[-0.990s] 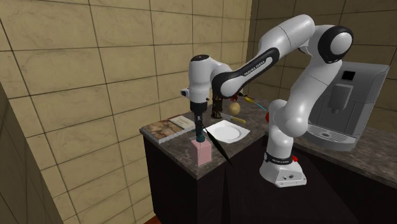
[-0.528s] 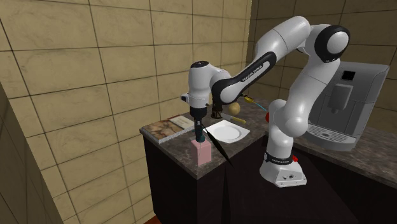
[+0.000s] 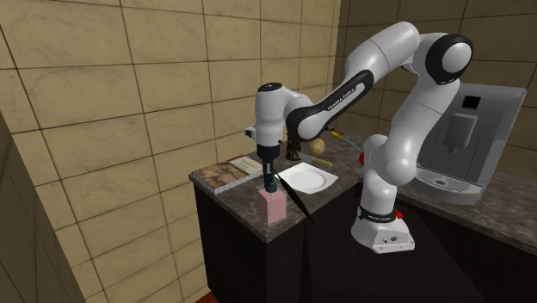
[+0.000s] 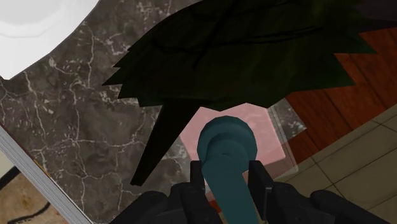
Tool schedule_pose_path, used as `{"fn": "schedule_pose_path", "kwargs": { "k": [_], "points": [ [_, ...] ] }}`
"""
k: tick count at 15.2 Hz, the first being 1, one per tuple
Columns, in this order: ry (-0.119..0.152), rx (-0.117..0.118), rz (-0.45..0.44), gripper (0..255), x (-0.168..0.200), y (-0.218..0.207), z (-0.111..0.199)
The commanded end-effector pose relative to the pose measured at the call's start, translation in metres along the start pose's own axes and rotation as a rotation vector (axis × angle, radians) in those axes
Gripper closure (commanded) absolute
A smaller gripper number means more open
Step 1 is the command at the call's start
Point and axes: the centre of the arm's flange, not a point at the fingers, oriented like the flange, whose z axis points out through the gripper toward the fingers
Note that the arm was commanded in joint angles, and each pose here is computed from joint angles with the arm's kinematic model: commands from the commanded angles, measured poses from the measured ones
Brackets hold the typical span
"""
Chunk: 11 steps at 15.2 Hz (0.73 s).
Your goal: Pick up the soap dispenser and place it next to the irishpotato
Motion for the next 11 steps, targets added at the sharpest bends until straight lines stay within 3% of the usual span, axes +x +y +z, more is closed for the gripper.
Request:
{"fn": "schedule_pose_path", "kwargs": {
  "k": [1,6,11],
  "points": [
    [-0.001,0.0,0.0,255,0.0,0.0,0.0],
    [-0.001,0.0,0.0,255,0.0,0.0,0.0],
    [-0.001,0.0,0.0,255,0.0,0.004,-0.026]
  ]
}}
